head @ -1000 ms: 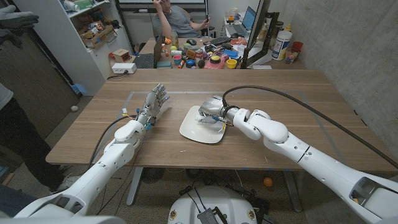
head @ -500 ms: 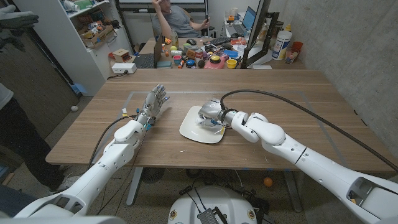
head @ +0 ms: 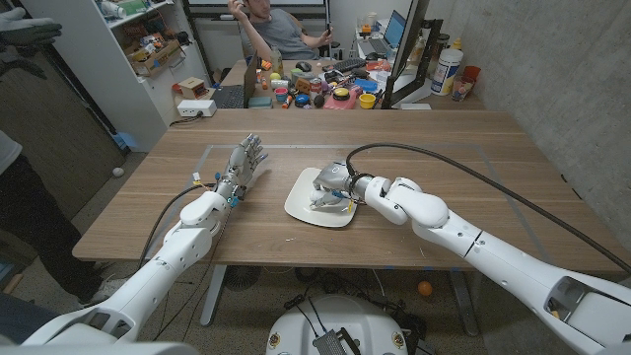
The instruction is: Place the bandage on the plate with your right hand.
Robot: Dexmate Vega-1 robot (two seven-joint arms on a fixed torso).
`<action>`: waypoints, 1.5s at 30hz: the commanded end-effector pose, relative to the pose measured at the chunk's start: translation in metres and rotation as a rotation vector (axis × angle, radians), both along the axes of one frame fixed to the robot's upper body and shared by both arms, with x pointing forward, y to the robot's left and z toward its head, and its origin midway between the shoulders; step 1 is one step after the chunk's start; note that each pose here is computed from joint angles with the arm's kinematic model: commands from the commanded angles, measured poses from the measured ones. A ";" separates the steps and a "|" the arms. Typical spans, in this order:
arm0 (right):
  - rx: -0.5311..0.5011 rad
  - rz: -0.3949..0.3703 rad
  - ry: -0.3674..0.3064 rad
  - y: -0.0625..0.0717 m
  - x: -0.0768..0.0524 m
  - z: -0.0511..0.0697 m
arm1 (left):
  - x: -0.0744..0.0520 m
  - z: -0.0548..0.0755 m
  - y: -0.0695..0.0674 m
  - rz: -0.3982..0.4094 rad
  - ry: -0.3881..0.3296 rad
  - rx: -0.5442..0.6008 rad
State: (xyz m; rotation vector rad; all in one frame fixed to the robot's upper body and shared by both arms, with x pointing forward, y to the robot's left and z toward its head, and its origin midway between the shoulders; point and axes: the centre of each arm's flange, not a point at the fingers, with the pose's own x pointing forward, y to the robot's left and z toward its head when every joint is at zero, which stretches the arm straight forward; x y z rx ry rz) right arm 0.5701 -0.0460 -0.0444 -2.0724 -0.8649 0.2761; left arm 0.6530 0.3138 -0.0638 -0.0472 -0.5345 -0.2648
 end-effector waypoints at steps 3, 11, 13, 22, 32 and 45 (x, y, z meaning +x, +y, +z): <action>-0.016 -0.017 0.060 0.001 -0.001 0.008 | 0.003 0.003 0.001 -0.002 -0.002 0.002; 0.016 0.010 0.041 0.000 -0.013 0.028 | 0.005 0.003 -0.001 -0.009 0.001 0.004; 0.027 0.022 0.027 -0.001 -0.017 0.034 | 0.006 0.003 -0.001 -0.010 0.002 0.005; 0.057 0.041 -0.009 -0.003 -0.030 0.057 | 0.009 0.005 -0.002 -0.013 0.002 0.005; 0.070 0.020 -0.015 -0.006 -0.034 0.078 | 0.009 0.008 0.000 -0.010 -0.002 0.007; 0.145 0.035 -0.067 -0.018 -0.048 0.109 | 0.006 0.008 -0.001 -0.012 -0.005 0.011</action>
